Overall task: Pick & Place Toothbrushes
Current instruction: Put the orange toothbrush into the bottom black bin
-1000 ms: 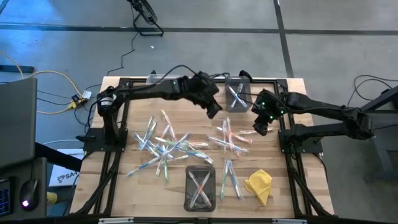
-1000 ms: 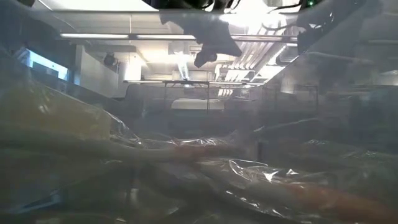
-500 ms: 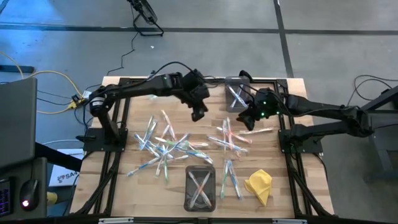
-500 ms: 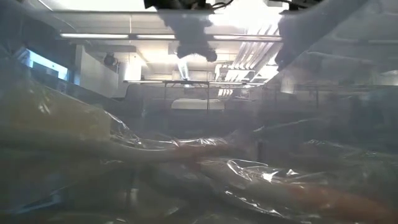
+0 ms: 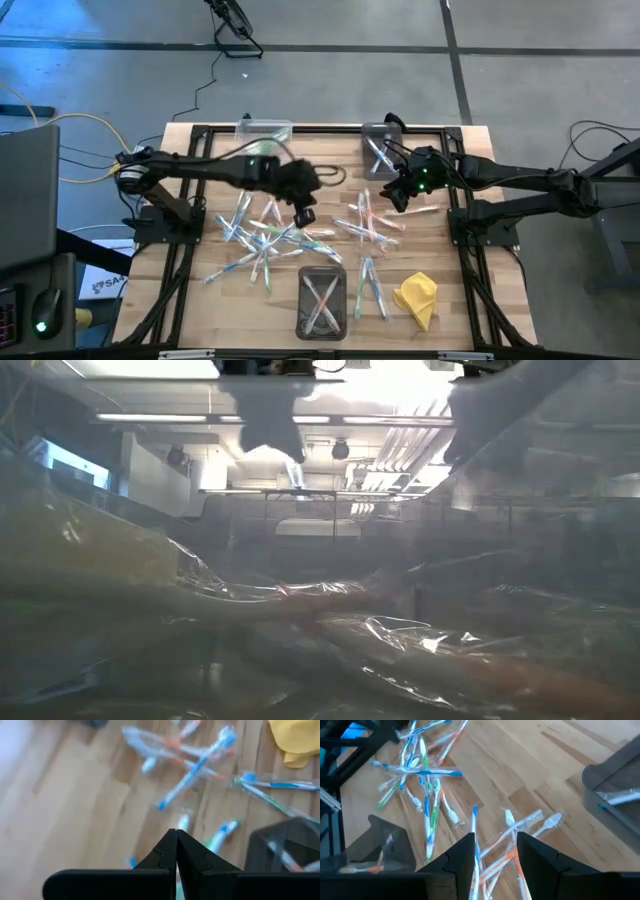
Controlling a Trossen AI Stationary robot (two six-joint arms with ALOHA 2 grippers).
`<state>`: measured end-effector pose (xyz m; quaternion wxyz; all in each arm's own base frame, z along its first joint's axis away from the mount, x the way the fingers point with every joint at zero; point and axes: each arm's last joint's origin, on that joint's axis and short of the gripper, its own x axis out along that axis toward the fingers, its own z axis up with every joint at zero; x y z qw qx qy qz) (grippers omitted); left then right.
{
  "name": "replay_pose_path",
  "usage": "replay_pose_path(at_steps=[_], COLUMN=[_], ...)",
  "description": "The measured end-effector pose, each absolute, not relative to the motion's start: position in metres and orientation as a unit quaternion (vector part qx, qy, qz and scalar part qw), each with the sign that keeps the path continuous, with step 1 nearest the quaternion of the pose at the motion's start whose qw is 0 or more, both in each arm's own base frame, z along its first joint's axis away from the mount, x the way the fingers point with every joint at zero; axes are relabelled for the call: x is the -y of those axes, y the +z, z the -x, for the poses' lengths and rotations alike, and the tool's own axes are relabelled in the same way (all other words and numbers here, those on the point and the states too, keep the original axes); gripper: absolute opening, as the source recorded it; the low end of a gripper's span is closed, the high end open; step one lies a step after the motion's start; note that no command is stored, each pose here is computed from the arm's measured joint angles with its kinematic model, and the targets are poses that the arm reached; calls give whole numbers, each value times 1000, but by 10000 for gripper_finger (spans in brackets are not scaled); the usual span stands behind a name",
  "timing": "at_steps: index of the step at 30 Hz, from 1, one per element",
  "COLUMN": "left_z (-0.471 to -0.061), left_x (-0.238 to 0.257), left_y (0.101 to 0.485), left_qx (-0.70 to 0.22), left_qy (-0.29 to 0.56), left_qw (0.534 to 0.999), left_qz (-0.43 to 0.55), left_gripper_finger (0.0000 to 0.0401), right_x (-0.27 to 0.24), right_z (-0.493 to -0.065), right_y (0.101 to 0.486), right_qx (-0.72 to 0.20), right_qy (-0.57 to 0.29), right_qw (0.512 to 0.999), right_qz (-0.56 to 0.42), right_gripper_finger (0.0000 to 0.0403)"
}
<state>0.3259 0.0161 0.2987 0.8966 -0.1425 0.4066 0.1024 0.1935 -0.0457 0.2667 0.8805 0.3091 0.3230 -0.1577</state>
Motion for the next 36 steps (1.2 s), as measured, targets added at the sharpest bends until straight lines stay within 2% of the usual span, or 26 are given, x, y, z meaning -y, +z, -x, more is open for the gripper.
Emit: replay_pose_path(at_steps=[3,8,11,14,20,28,36], left_z=[-316,-307,-306,-304,-302,-302,-302], left_x=[-4,-4,-11,-18,-28,-27,-27], left_y=[288,280,283,289,294,294,294], left_qx=[-363,-227,-135,-88,-79,-83,-81], left_qy=[110,118,109,102,114,113,114], left_qw=[910,949,970,980,979,979,978], left_qz=[167,187,171,149,147,148,157], left_gripper_finger=[0,0,0,0,0,0,0], right_x=[46,46,46,45,47,51,54], right_z=[-193,-196,-202,-212,-230,-251,-266], right_y=[267,263,256,245,218,181,160], right_qx=[-320,-315,-322,-338,-376,-426,-428], right_qy=[-167,-197,-233,-255,-296,-314,-315], right_qw=[873,845,833,823,782,752,751], right_qz=[-328,-383,-386,-379,-399,-393,-390], right_gripper_finger=[139,139,139,139,139,139,115])
